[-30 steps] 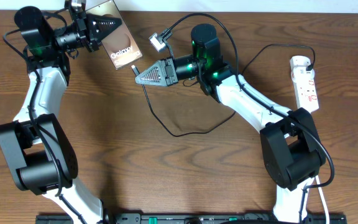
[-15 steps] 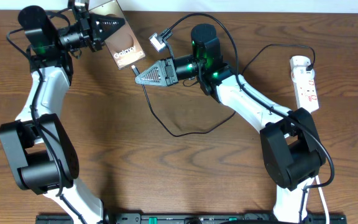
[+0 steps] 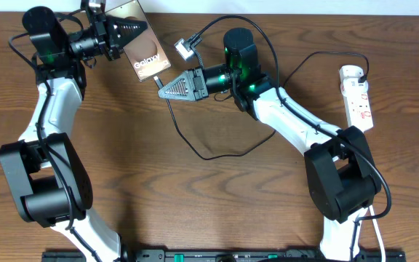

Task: Plug charger to phone and switch on socket
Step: 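Align the USB-C plug under the phone's port with the right gripper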

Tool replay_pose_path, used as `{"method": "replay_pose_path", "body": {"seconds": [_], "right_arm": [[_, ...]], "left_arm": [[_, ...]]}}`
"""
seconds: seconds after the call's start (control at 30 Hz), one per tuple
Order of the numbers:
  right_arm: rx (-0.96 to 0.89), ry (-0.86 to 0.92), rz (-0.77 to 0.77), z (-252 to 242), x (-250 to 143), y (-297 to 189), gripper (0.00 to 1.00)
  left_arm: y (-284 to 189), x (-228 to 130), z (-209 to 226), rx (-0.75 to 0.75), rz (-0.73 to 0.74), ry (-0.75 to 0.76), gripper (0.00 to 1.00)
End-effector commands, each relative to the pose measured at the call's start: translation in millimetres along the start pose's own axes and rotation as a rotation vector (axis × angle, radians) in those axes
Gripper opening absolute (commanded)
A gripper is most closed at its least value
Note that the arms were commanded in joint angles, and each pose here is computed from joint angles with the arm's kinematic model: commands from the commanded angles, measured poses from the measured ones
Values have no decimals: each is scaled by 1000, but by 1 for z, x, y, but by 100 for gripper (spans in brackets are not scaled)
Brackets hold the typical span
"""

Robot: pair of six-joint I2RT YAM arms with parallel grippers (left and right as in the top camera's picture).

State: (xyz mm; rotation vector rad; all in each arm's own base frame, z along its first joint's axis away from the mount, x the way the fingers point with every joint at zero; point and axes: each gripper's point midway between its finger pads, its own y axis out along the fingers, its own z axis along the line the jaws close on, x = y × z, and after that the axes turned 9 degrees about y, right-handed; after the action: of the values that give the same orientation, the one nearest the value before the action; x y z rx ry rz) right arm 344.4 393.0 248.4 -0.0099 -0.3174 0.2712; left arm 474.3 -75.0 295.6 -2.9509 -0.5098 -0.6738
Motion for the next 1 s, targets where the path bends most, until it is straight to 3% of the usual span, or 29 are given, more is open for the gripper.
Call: {"method": "replay_pose_path", "body": {"seconds": [0.0,0.97], "right_arm": [[2,9,1,0,0,-2,1],[0,6,-7,-1,2,-6,1]], "left_arm": [[0,1,-8,-7,8,19,7],[0,-5,-10,-22,41,26,8]]}}
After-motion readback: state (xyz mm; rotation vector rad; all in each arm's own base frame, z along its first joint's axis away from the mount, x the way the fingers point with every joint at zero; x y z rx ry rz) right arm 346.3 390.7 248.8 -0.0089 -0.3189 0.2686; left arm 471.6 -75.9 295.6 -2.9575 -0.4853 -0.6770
